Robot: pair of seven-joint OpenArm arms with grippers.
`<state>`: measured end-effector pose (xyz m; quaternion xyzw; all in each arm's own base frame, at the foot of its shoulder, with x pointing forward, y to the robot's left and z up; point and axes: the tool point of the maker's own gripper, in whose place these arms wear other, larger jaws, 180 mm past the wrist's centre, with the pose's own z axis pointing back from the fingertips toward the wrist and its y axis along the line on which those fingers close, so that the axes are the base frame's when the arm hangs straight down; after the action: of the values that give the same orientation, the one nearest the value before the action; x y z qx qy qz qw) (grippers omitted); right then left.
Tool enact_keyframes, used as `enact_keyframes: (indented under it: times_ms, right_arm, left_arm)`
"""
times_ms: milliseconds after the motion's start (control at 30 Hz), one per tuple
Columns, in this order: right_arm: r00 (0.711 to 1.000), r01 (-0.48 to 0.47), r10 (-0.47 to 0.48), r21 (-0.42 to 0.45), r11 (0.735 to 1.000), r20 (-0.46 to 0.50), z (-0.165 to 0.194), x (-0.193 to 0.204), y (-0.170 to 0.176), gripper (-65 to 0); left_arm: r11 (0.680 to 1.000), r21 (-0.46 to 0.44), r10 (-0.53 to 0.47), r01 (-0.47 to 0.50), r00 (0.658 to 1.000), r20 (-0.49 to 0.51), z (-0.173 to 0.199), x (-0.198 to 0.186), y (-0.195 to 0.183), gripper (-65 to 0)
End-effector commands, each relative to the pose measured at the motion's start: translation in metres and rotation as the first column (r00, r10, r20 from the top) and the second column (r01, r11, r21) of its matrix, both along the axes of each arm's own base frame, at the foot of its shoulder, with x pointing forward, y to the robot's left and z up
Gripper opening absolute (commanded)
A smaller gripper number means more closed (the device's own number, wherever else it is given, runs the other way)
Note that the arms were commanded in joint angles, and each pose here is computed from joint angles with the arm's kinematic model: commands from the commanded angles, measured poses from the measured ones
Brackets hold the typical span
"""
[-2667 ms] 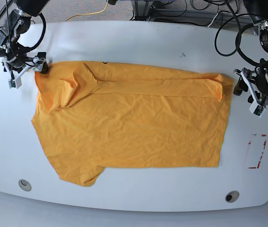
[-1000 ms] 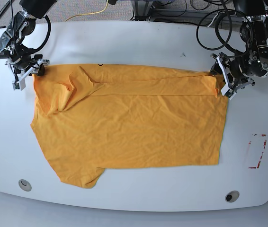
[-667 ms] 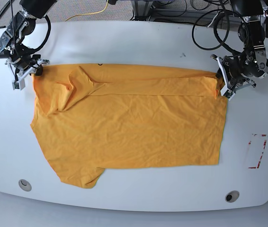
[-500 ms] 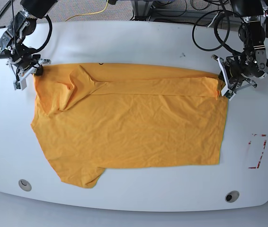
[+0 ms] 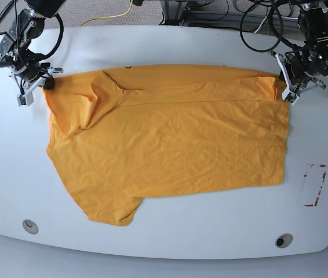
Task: Layout the t-shirt on the table in an organized manner, then fold the t-shirt properly
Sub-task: 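Drag the shirt with both grippers toward the robot base, unfolding it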
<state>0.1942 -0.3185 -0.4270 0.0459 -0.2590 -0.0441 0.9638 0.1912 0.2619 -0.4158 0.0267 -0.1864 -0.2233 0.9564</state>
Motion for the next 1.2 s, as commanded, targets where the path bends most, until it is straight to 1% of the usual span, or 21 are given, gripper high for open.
enact_keyframes:
  times_ms: [0,200,267,533,633,733,900,1033,1167]
  right_arm:
    - [0.998,0.016,-0.022,-0.105,0.994,-0.057,0.010,-0.021,-0.025,-65.0]
    - [0.995,-0.023,0.005,-0.177,0.984,-0.097,0.024,-0.047,-0.026,-65.0]
    - [0.994,-0.032,0.011,-0.185,0.982,-0.113,0.025,-0.057,-0.022,-65.0]
    - [0.991,-0.005,-0.025,-0.230,0.973,-0.131,0.037,-0.091,-0.021,-65.0]
    - [0.990,0.005,-0.039,-0.238,0.971,-0.139,0.038,-0.098,-0.024,-65.0]
    - [0.989,0.015,-0.050,-0.244,0.970,-0.141,0.039,-0.101,-0.028,-65.0]
    - [0.988,0.016,-0.054,-0.247,0.969,-0.147,0.040,-0.104,-0.029,-64.8]
    - [0.988,0.017,-0.053,-0.244,0.970,-0.144,0.039,-0.103,-0.029,-64.8]
    - [0.989,0.017,-0.052,-0.243,0.970,-0.141,0.039,-0.102,-0.028,-64.8]
  left_arm:
    - [0.996,0.083,0.013,-0.010,0.999,-0.037,0.005,-0.016,0.019,-63.5]
    - [0.996,0.095,0.003,0.004,0.997,-0.079,0.002,-0.041,0.018,-63.5]
    - [0.995,0.096,-0.002,0.011,0.995,-0.098,0.000,-0.050,0.017,-63.5]
    - [0.996,0.092,-0.003,0.017,0.988,-0.156,-0.007,-0.076,0.016,-63.5]
    - [0.996,0.093,-0.002,0.018,0.986,-0.166,-0.008,-0.080,0.016,-63.3]
    - [0.994,0.106,0.004,0.018,0.980,-0.201,-0.010,-0.088,0.018,-62.8]
    - [0.992,0.124,0.011,0.018,0.974,-0.225,-0.009,-0.092,0.021,-56.7]
    - [0.991,0.133,0.004,0.024,0.979,-0.206,-0.003,-0.087,0.022,-49.2]
    - [0.987,0.161,0.038,-0.010,0.984,-0.176,0.007,-0.084,0.034,-40.6]
